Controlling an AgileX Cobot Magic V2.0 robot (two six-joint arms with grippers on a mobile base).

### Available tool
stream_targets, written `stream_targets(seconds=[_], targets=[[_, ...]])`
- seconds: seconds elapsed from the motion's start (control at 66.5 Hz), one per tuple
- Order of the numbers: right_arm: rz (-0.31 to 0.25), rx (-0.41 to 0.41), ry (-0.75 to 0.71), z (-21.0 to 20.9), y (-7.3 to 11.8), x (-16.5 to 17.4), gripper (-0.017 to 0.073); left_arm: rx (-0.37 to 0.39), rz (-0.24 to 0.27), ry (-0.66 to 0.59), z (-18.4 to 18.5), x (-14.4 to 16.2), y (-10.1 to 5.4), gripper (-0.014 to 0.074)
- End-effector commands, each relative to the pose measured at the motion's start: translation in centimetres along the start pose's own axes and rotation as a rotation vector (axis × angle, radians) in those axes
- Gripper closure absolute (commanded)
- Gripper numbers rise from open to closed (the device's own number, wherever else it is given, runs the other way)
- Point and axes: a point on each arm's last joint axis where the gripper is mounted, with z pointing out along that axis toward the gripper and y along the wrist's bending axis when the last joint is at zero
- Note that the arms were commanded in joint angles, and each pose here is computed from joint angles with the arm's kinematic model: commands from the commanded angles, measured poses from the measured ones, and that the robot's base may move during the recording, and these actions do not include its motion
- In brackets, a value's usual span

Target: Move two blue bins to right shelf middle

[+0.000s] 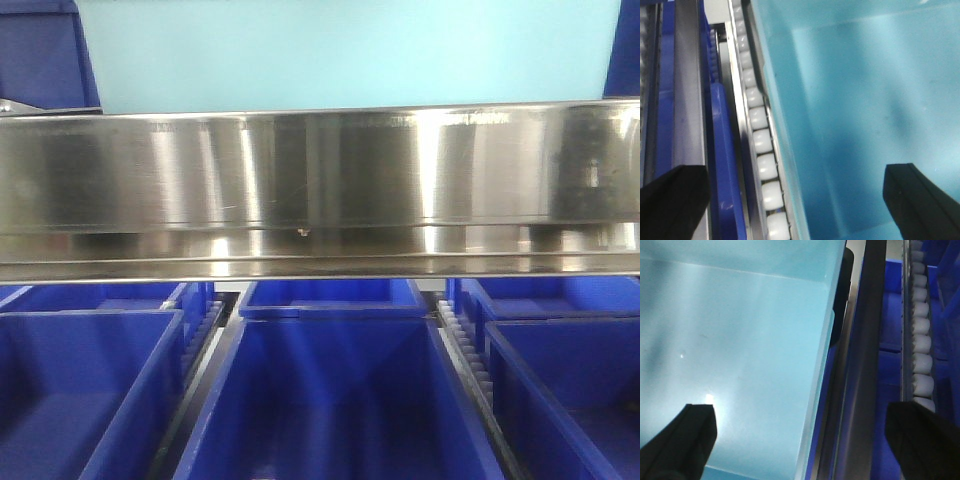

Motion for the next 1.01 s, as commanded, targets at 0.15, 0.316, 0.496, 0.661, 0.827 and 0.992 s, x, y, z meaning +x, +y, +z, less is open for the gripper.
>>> stream_targets(seconds=[0.15, 0.316, 0.496, 0.661, 0.827, 0.992], targets=[[0.021, 0.017, 0.046, 1.4, -0.3, 1.0, -0.0009, -0.018, 0.012, 0.027, 1.5, 1.0, 0.2, -0.0015], [0.041, 0.006, 0.146, 4.2, -0.4, 3.2, -0.0009, 0.011, -0.027, 0.120, 4.1, 2.9, 0.6, -0.0015], [0.060, -0.006, 0.219, 5.4, -0.3, 4.8, -0.0009, 0.018, -0.032, 0.197, 5.6, 4.5, 0.5, -0.0004], [0.075, -0.021, 0.295, 5.7, -0.2, 5.9, -0.0009, 0.032, -0.044, 0.244, 5.8, 5.1, 0.4, -0.0004], [0.075, -0.022, 0.319, 5.5, -0.2, 6.1, -0.0009, 0.032, -0.046, 0.296, 5.7, 5.6, 0.4, -0.0004], [0.079, -0.027, 0.284, 5.6, -0.1, 5.8, -0.0009, 0.030, -0.046, 0.304, 5.6, 5.7, 0.4, -0.0004]])
